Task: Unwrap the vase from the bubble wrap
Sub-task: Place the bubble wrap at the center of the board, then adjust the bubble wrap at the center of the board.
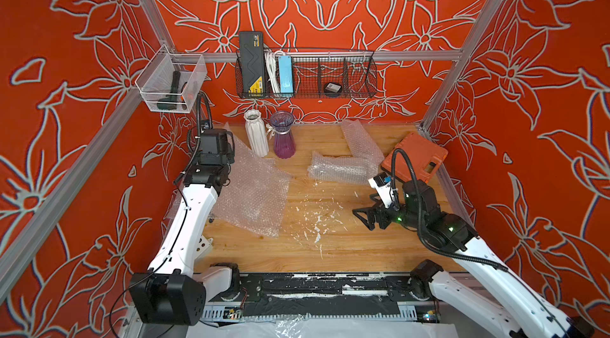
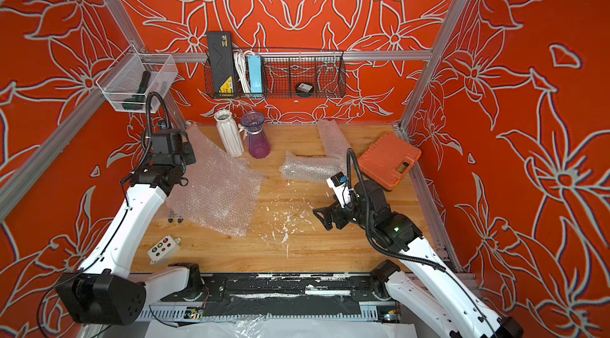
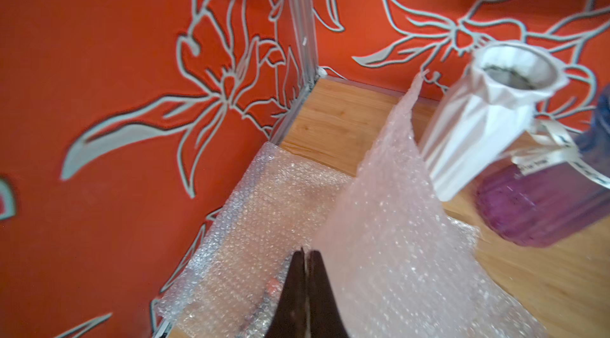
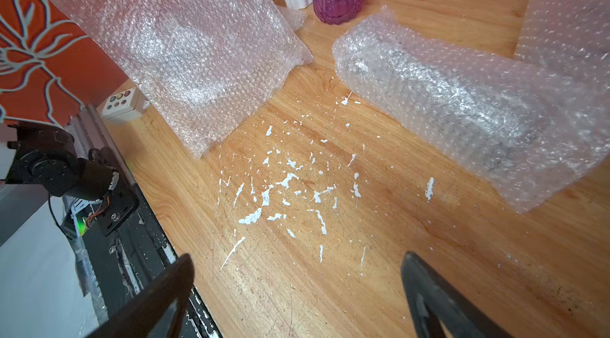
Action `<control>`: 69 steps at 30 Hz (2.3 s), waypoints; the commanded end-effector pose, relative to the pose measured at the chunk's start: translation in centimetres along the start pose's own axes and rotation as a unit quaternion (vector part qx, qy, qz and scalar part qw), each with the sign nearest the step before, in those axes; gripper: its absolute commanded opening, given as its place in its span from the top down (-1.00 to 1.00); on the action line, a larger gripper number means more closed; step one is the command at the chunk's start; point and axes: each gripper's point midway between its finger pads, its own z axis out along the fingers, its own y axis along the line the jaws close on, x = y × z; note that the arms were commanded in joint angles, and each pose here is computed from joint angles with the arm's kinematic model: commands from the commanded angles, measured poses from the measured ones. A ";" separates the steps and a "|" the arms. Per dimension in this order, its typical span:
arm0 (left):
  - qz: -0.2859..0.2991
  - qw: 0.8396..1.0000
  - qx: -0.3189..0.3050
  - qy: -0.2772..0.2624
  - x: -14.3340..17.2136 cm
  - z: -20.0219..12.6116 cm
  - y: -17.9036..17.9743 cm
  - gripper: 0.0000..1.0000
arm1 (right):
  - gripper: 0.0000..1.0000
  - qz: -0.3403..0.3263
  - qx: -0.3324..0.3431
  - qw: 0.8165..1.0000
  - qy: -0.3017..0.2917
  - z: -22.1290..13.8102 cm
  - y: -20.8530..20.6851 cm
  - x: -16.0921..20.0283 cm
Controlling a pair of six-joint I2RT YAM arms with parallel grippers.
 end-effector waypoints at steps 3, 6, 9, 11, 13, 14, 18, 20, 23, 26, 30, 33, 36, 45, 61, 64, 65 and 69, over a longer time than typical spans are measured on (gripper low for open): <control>-0.008 0.998 -0.062 -0.033 -0.7 2.1 2.5 1.00 | -0.96 -0.010 -0.011 1.000 -0.007 -0.4 0.5 -0.8; -0.017 0.996 -0.078 -0.026 -0.3 3.6 3.3 1.00 | -0.97 -0.011 -0.014 1.000 -0.006 -0.5 0.6 -0.8; -0.020 0.995 -0.092 -0.016 0.8 5.0 3.7 1.00 | -0.96 -0.011 -0.013 1.000 -0.008 -0.6 0.6 -0.7; -0.022 0.995 -0.095 -0.007 1.3 5.6 3.7 0.55 | -0.96 -0.011 -0.011 1.000 -0.009 -0.6 0.5 -0.7; -0.027 0.995 -0.094 -0.007 1.2 5.7 3.6 -0.08 | -0.96 -0.011 -0.012 1.000 -0.010 -0.7 0.6 -0.7; -0.032 0.995 -0.090 -0.009 0.9 5.6 3.5 -0.31 | -0.96 -0.011 -0.012 1.000 -0.010 -0.7 0.5 -0.7; -0.054 0.997 -0.050 -0.015 -0.5 4.4 2.7 -0.63 | -0.96 -0.010 -0.014 1.000 -0.009 -0.7 0.6 -0.7; -0.060 0.998 -0.028 -0.019 -0.9 3.4 2.2 -0.69 | -0.96 -0.009 -0.015 1.000 -0.007 -0.6 0.6 -0.7; -0.057 0.998 -0.003 -0.018 -0.8 1.7 1.4 -0.71 | -0.96 -0.008 -0.013 1.000 -0.007 -0.6 0.6 -1.0; -0.043 0.998 0.050 -0.014 0.0 -0.7 -1.4 -0.71 | -0.97 -0.006 -0.004 1.000 -0.001 -0.4 0.2 -1.0; -0.026 0.983 0.179 0.018 2.2 -4.4 -8.3 -0.71 | -0.96 0.000 0.027 0.999 0.023 0.2 -1.0 -1.2; -0.019 0.938 0.341 0.051 4.8 -8.3 -15.4 -0.72 | -0.96 0.007 0.063 0.997 0.041 0.5 -2.5 -1.5; -0.021 0.868 0.487 0.093 7.6 -13.0 -21.6 -0.72 | -0.96 0.021 0.096 0.993 0.060 1.0 -4.6 -1.6; 0.019 0.815 0.561 0.148 12.3 -14.6 -31.2 -0.76 | -0.96 0.123 0.140 0.981 0.052 2.9 -11.7 -2.8; 0.012 0.827 0.543 0.146 13.2 -13.0 -31.8 -0.71 | -0.74 0.163 0.146 0.967 0.131 8.0 -18.2 -0.7; 0.016 0.830 0.539 0.144 13.4 -13.1 -31.2 -0.70 | -0.65 0.169 0.140 0.968 0.126 8.8 -18.4 -0.6; 0.015 0.830 0.540 0.143 13.4 -13.2 -31.1 -0.70 | -0.64 0.171 0.135 0.967 0.129 9.0 -18.5 -0.5; 0.012 0.833 0.537 0.133 13.0 -13.5 -30.3 -0.70 | -0.60 0.179 0.121 0.967 0.136 9.8 -18.4 0.0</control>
